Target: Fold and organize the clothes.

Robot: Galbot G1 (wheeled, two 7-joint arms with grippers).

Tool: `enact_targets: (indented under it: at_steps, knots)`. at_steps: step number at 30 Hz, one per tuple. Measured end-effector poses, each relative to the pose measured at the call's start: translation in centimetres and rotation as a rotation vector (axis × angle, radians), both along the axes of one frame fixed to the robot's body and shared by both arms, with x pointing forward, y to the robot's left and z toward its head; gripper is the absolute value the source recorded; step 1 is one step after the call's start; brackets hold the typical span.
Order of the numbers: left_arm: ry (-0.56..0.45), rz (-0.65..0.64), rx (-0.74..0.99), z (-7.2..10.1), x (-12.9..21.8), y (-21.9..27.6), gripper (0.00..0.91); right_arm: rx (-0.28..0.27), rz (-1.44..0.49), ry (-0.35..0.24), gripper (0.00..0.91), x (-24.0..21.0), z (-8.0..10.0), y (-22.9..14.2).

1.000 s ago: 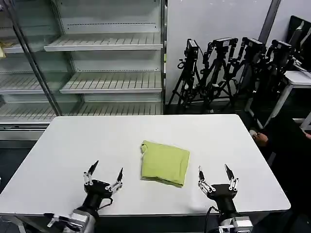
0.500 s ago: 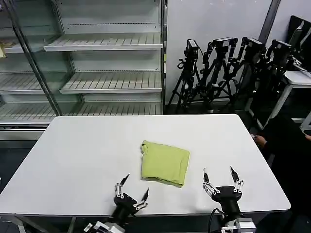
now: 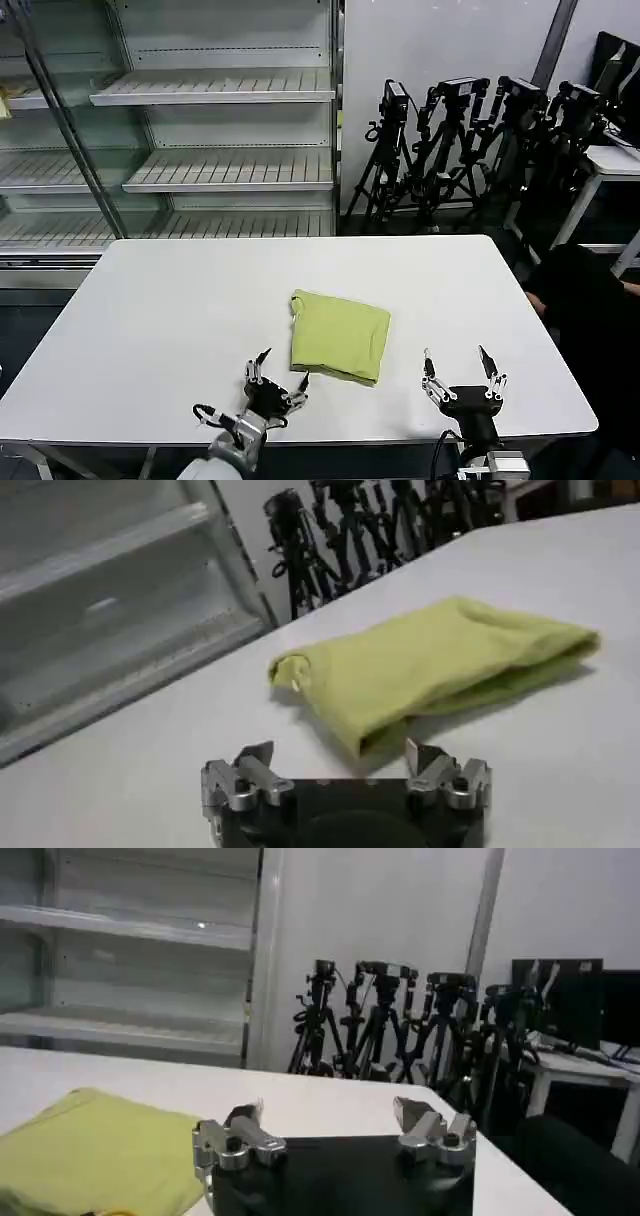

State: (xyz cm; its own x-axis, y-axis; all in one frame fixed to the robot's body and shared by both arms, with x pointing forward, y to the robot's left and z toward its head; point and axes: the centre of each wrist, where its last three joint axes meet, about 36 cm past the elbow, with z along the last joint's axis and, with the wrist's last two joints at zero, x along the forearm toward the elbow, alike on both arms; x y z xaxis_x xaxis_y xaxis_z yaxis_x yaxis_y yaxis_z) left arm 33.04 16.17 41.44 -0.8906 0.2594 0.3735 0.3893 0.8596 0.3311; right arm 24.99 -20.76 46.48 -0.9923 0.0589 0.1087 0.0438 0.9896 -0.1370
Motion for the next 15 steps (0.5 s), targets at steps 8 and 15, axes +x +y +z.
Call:
enact_targets:
  at_steps: [8, 15]
  knots:
    - [0.028, 0.029, -0.039, 0.0, 2.6, -0.3, 0.907, -0.003, -0.012, 0.001, 0.907, -0.2, 0.2, -0.2]
    - [-0.011, 0.07, -0.014, 0.4, 4.6, 0.7, 0.907, -0.004, -0.024, -0.001, 0.907, -0.5, 0.4, -0.3]
